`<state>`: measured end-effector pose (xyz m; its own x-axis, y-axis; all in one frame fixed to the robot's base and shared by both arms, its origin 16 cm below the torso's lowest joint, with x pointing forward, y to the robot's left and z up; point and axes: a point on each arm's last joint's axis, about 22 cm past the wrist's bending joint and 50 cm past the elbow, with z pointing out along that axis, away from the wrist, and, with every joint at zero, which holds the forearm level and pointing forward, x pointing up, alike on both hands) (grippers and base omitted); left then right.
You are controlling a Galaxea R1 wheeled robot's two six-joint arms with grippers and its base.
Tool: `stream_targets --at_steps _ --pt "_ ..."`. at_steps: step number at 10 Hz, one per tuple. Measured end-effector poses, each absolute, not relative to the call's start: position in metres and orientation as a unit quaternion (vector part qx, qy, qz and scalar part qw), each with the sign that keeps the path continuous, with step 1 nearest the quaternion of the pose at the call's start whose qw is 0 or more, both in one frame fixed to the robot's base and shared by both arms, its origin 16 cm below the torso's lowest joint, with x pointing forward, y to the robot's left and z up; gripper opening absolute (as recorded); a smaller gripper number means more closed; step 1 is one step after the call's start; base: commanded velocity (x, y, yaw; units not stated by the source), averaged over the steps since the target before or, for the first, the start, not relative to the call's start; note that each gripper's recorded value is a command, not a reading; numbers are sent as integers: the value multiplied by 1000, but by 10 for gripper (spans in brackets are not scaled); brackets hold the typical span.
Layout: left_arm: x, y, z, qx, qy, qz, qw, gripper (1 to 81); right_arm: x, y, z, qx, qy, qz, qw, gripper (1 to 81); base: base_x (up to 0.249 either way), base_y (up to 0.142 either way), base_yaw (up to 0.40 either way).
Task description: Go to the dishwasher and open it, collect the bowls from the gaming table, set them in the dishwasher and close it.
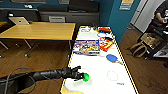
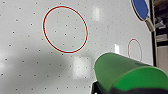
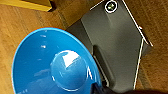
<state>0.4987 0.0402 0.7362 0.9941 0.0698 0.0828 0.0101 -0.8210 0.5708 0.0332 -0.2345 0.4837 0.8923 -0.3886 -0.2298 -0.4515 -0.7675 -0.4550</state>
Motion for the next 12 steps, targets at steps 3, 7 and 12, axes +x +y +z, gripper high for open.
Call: stream_targets --at_steps 3,7,12 --pt "480 87 775 951 4 71 301 10 24 -239 486 -939 224 63 254 10 0 0 0" --pt "411 152 779 960 -6 84 265 10 34 -239 494 -940 216 37 260 10 0 0 0" --pt "297 176 736 968 -42 79 236 10 49 -238 502 -941 204 3 269 10 0 0 0"
